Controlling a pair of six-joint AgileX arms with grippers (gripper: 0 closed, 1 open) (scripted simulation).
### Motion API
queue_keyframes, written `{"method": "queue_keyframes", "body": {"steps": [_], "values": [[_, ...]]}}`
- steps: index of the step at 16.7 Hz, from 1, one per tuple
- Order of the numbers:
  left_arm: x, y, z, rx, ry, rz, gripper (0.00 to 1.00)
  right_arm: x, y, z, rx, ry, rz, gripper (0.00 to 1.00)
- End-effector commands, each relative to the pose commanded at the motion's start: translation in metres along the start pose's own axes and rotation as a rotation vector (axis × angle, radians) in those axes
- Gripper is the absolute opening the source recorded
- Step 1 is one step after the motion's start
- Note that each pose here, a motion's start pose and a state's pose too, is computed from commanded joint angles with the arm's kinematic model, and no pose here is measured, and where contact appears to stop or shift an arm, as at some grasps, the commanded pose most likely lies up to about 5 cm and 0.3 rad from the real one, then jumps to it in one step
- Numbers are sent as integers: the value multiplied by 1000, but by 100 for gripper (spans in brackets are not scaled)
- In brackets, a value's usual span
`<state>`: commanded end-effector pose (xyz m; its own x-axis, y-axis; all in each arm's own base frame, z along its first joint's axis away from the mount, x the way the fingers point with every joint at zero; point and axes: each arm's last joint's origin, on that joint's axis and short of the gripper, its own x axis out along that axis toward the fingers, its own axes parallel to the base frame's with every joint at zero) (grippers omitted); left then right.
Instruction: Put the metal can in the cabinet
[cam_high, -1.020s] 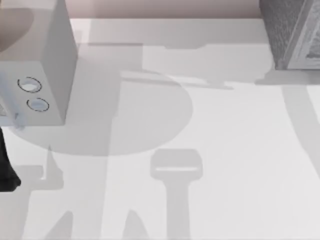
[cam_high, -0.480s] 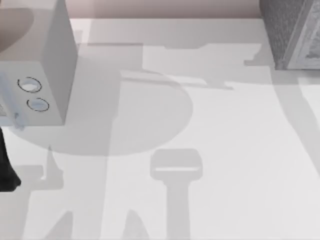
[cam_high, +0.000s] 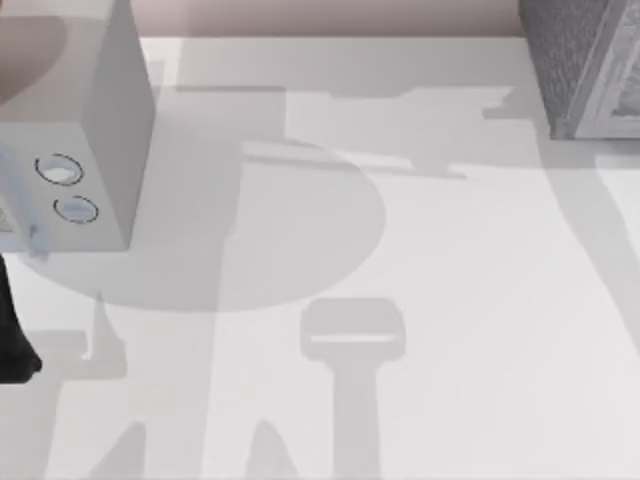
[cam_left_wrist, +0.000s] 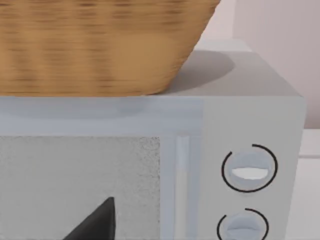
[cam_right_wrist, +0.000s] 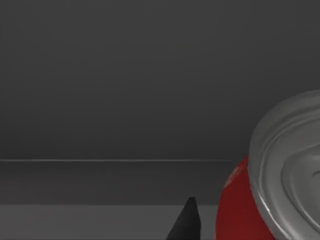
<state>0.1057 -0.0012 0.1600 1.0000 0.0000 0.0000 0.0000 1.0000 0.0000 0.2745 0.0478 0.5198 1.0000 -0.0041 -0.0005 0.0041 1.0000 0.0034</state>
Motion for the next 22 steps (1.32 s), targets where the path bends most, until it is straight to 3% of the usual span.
{"method": "queue_keyframes", "body": {"steps": [7,13,21,22], "values": [[0,0,0,0,0,0,100,68,3,25,2,-13,1,0],[0,0,0,0,0,0,100,119,-1,17,1,-8,1,0],[0,0,0,0,0,0,100,131,-3,11,0,-1,1,0],[0,0,0,0,0,0,100,131,-3,11,0,-1,1,8]]}}
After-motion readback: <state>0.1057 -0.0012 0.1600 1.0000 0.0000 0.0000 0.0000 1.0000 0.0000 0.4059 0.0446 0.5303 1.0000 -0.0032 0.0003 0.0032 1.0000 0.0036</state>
